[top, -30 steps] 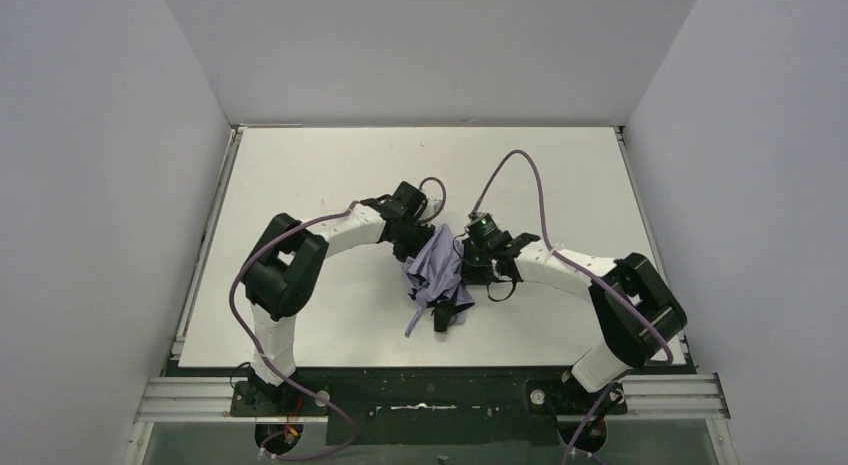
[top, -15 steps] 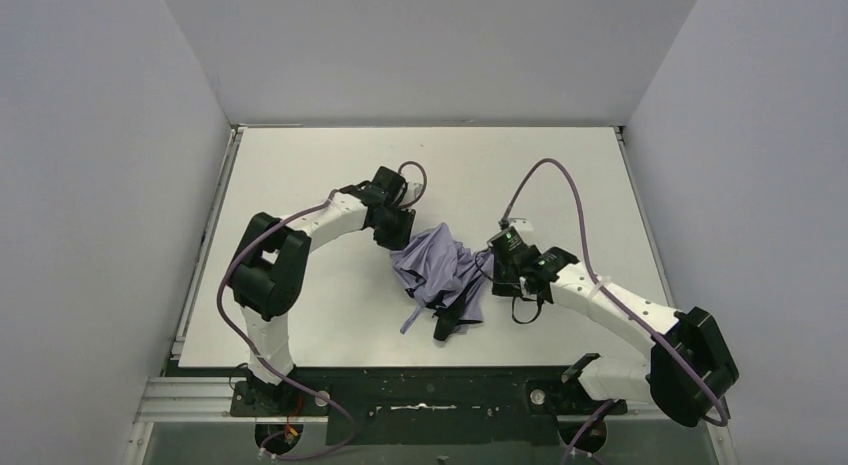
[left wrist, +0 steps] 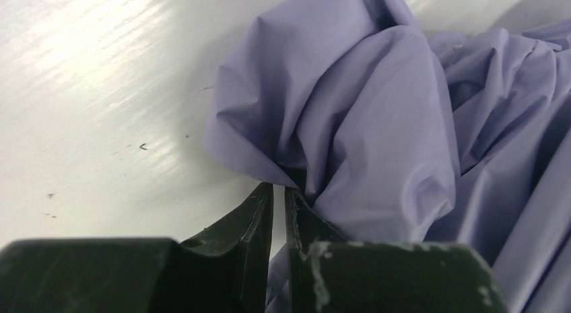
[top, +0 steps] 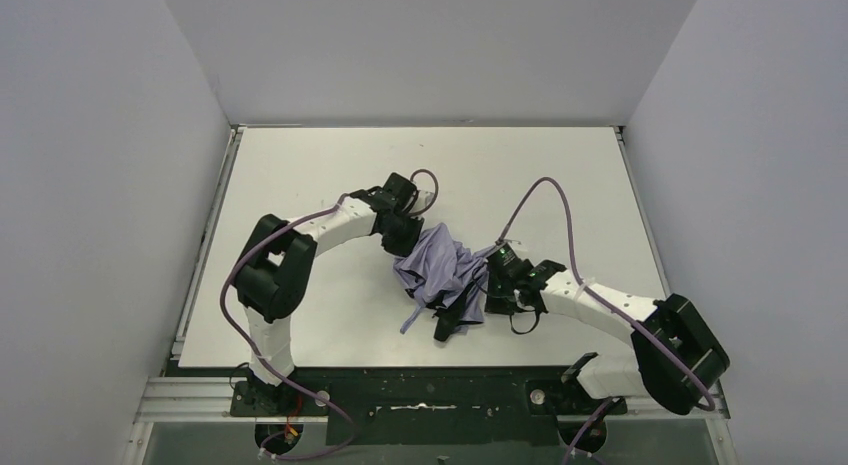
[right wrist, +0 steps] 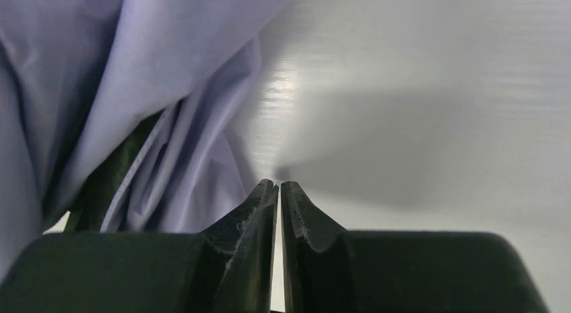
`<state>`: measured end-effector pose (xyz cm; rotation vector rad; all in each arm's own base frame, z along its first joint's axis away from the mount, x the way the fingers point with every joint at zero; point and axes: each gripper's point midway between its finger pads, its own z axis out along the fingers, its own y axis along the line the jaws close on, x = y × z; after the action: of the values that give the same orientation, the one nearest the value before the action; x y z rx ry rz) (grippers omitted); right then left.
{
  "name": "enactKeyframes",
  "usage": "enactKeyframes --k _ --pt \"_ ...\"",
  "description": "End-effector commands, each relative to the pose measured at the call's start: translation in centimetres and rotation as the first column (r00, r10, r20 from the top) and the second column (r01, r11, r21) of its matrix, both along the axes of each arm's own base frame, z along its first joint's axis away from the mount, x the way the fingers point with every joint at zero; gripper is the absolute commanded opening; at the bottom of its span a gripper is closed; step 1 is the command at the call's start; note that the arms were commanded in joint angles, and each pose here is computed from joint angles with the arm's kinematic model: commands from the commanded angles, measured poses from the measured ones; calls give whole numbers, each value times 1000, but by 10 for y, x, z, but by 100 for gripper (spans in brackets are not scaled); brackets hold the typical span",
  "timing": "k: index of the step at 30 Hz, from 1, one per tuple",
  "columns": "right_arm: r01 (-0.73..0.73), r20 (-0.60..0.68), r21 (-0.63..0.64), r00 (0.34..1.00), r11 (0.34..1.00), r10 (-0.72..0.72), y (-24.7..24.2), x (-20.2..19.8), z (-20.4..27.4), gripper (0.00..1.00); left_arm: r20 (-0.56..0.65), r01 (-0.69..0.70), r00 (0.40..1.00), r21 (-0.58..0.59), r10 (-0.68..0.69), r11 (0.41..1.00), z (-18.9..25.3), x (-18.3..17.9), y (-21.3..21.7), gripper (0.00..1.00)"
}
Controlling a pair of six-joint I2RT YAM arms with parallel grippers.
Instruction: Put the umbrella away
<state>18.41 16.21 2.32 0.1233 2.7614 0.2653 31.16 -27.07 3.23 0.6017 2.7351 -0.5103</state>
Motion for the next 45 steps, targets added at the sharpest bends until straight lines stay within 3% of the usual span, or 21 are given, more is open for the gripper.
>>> enactKeyframes --k 1,8,12,17,19,25,32,36,39,45 --pt "8 28 155 1000 988 -12 38 15 -1 10 7 56 998 -45 -56 997 3 1 -20 9" --pt "-2 78 222 997 975 -16 67 44 0 10 -27 226 973 -93 -230 970 1 -22 -61 6" --pt "-31 126 325 992 945 -11 95 61 9 9 -20 330 942 -105 -334 938 6 -33 -85 4" --pt "-127 181 432 982 893 52 125 62 29 10 2 385 923 -32 -385 922 8 -32 -91 4" --pt "-155 204 410 976 899 75 125 54 35 11 35 337 941 4 -337 941 13 -17 -84 5" --pt "-114 184 246 981 962 70 71 16 30 20 137 161 978 -1 -160 987 53 36 -57 27" --pt "-36 257 8 966 999 33 -5 4 66 28 288 -43 957 34 32 998 111 70 0 35" --pt "6 321 -86 947 996 22 -32 9 91 33 335 -171 930 33 150 985 133 62 38 35" --pt "45 349 -142 937 989 7 -47 17 106 44 362 -282 900 62 242 957 134 40 73 35" --pt "133 356 -168 932 977 -66 -71 51 116 45 310 -362 887 6 342 932 116 -18 99 33"
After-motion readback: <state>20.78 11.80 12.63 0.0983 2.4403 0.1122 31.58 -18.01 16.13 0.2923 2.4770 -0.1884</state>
